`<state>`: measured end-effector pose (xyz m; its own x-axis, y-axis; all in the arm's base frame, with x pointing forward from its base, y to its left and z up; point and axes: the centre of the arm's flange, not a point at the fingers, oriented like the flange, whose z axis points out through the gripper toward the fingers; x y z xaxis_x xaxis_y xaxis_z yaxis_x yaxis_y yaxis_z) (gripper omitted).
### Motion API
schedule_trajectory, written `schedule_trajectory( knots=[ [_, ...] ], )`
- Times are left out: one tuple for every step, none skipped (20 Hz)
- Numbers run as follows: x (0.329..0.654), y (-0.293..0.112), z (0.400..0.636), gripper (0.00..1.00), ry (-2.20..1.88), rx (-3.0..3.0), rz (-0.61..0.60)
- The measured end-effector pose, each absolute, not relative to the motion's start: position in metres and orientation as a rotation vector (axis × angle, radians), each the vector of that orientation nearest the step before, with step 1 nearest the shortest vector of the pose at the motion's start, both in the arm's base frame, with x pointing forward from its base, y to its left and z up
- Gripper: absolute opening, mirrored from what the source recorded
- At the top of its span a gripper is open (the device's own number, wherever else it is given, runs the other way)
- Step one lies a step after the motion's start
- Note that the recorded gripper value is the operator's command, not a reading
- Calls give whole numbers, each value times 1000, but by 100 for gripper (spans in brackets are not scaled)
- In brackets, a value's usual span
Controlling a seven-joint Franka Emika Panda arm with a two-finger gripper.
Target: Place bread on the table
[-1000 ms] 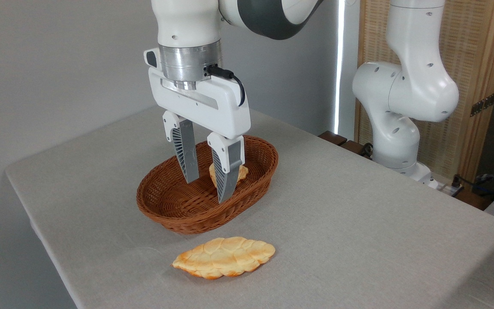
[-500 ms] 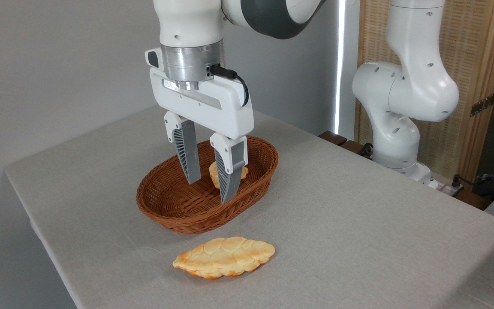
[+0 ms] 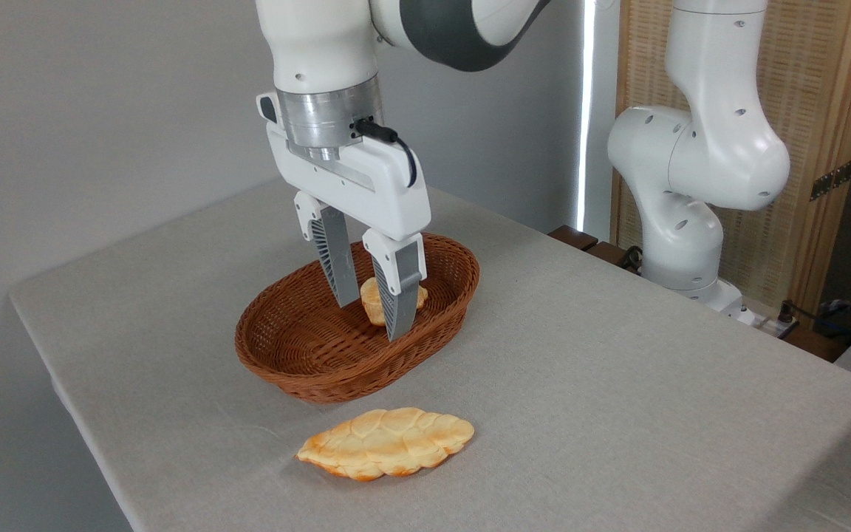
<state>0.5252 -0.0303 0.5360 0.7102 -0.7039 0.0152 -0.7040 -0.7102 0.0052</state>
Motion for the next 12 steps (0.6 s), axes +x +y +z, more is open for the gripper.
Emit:
schedule_trajectory(
  knots=[
    [520,-35,532,100,-1235,2875,6],
    [515,-39,529,100,-1280,2853,-5],
    [508,-44,527,100,-1318,2835,-14],
    [501,-51,526,100,-1353,2817,-20],
    [493,-62,524,100,-1401,2793,-26],
    [483,-77,522,100,-1457,2763,-35],
    [475,-90,520,100,-1503,2738,-44],
    [466,-105,516,100,-1557,2706,-56],
    [458,-118,512,100,-1606,2675,-71],
    [450,-131,506,100,-1662,2637,-88],
    [443,-141,501,100,-1715,2600,-105],
    [438,-148,496,100,-1770,2558,-122]
  ],
)
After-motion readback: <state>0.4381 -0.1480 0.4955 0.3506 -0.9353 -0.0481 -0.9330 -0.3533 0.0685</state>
